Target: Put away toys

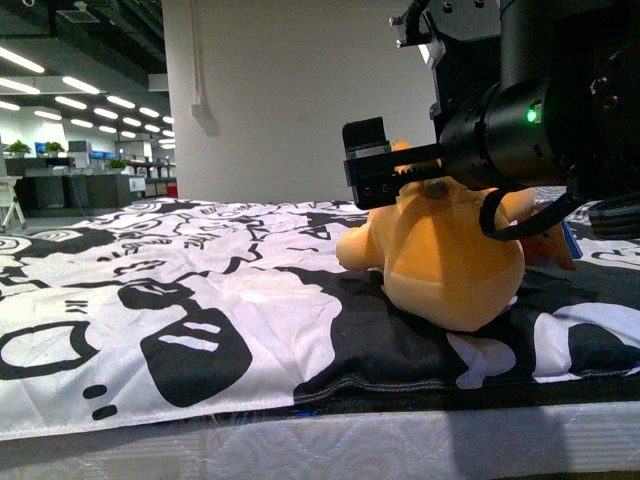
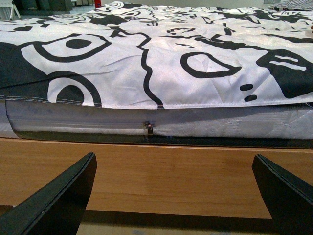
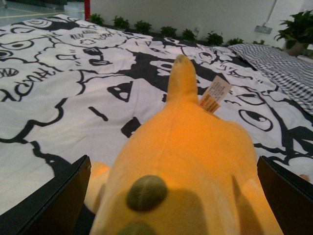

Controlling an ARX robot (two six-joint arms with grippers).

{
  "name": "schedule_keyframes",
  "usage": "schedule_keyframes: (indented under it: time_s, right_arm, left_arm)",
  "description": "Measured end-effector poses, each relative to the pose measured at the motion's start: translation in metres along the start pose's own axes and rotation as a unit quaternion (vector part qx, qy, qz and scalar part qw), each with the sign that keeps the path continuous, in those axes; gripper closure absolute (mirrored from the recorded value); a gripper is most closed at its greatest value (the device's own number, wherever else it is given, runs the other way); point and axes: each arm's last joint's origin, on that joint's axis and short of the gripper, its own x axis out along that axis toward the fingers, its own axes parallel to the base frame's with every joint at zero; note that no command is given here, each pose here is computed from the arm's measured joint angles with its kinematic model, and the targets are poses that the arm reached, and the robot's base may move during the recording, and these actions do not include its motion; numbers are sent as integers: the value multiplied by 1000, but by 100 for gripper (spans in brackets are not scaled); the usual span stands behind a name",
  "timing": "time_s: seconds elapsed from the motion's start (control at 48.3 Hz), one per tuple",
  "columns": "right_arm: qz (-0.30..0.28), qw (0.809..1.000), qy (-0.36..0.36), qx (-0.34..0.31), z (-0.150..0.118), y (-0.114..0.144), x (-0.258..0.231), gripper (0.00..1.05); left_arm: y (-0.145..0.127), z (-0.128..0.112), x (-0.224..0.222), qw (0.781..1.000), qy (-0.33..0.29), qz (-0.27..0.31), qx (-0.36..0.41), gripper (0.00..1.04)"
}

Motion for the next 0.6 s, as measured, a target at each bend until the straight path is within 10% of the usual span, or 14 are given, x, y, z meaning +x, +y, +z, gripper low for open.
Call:
schedule_keyframes:
  time_s: [0.601]
  right_arm:
    - [20, 998, 63, -25, -48, -7, 2, 0]
  left_arm:
    - [0, 0, 0, 1000, 0, 0, 0, 6]
